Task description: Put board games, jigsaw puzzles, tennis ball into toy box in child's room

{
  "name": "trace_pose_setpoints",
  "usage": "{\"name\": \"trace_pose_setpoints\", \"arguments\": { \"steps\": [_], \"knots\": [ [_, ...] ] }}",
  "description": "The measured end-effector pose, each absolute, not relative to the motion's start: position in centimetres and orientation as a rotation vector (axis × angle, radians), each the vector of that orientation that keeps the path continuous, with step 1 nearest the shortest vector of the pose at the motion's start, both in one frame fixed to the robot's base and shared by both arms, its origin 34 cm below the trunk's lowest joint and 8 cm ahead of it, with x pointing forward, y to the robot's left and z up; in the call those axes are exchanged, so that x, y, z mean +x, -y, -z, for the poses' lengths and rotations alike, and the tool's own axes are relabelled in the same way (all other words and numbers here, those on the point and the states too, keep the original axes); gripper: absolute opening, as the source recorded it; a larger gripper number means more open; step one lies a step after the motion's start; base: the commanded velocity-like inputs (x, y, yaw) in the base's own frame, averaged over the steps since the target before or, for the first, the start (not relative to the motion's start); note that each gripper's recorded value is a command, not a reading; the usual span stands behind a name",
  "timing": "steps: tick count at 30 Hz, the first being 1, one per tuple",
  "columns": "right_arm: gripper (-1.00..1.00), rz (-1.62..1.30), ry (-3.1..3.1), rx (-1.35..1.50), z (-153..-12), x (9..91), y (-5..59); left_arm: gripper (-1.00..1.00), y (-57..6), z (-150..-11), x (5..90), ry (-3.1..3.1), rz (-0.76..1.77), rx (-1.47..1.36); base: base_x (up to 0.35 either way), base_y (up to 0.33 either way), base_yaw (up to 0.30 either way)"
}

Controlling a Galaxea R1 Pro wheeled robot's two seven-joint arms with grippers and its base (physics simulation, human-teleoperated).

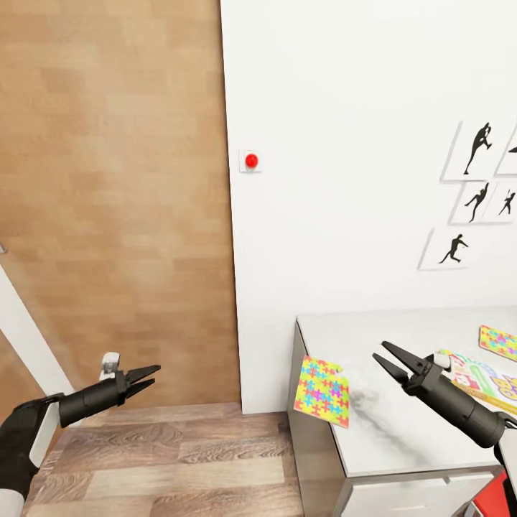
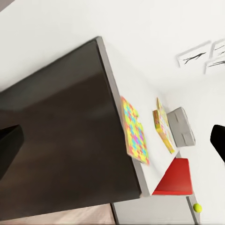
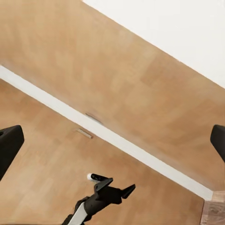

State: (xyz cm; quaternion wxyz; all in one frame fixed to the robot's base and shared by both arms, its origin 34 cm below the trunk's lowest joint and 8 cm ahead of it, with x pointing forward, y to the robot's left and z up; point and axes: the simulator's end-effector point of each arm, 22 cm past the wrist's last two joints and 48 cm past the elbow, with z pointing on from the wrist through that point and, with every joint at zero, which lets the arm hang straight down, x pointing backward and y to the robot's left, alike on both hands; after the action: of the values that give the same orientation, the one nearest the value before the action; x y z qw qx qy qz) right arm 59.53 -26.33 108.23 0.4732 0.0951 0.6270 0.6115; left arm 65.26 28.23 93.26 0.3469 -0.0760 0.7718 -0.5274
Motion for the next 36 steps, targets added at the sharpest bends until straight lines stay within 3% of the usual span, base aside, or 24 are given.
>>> {"name": "trace_pose_setpoints", "arguments": {
  "steps": [13,36],
  "knots": [
    [1.00,-1.485,-1.540,0.208,-106.8,59.3,27.3,1.00,-20.9,-88.0,67.9,-2.109,1.249,-0.172,0.000,0.000,0.000],
    [1.00,-1.535,-1.488,0.199,-104.3,58.8,26.7,1.00,-12.9,-80.4,68.8,-2.165,1.335,-0.248,0.000,0.000,0.000]
  ]
}}
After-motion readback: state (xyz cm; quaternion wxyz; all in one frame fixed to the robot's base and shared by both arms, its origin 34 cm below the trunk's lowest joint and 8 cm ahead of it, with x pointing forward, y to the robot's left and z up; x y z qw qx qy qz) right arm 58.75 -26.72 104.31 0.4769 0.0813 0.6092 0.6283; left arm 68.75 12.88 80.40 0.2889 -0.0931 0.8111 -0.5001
